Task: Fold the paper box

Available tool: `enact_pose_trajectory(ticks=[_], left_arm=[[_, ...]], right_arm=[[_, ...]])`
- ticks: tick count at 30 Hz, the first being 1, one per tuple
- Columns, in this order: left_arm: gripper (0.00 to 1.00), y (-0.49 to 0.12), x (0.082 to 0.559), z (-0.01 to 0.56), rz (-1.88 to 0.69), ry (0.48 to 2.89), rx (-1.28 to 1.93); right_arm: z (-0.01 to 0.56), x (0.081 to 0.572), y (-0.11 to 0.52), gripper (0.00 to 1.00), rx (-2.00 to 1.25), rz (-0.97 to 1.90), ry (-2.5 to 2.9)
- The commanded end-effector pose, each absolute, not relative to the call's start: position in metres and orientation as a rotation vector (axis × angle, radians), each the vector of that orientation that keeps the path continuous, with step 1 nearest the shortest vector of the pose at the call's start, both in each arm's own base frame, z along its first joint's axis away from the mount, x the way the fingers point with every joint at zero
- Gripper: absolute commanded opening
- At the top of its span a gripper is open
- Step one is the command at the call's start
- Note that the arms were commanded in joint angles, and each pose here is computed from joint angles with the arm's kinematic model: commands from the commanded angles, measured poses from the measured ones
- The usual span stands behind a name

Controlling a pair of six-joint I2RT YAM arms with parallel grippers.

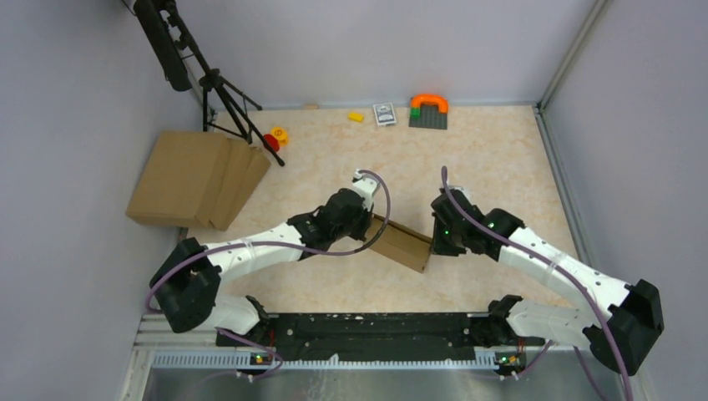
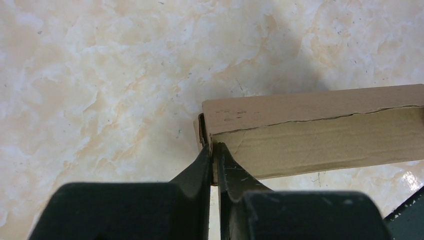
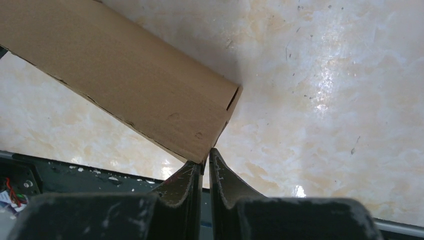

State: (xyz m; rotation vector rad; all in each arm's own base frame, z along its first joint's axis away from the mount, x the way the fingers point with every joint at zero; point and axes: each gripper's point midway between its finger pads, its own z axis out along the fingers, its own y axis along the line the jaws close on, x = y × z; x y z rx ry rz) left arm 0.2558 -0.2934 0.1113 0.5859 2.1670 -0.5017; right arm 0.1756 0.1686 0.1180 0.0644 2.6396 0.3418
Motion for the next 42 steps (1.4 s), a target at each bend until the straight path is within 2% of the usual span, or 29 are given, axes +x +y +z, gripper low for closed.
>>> enact_pose_trajectory(ticks=[1, 14, 17, 21, 42], left_arm=[[0.07, -0.291, 0.251, 0.100, -0.450, 2.205, 0.632], [0.07, -0.292, 0.251, 0.101, -0.425, 2.202, 0.647], [0.07, -0.292, 0.250, 0.101, -0.425, 2.204, 0.645], [0.07, -0.294, 0.250, 0.103, -0.441, 2.201, 0.639], [0.08, -0.298, 0.245, 0.117, -0.508, 2.178, 0.622]], right_arm=[[0.133, 0.184, 0.181, 0.07, 0.064, 0.469, 2.587], [0.127, 0.183, 0.182, 0.06, 0.085, 0.526, 2.604], [0.123, 0.181, 0.178, 0.05, 0.079, 0.499, 2.611], [0.116, 0.180, 0.171, 0.00, 0.095, 0.463, 2.610], [0.112, 0.187, 0.168, 0.00, 0.082, 0.223, 2.555]])
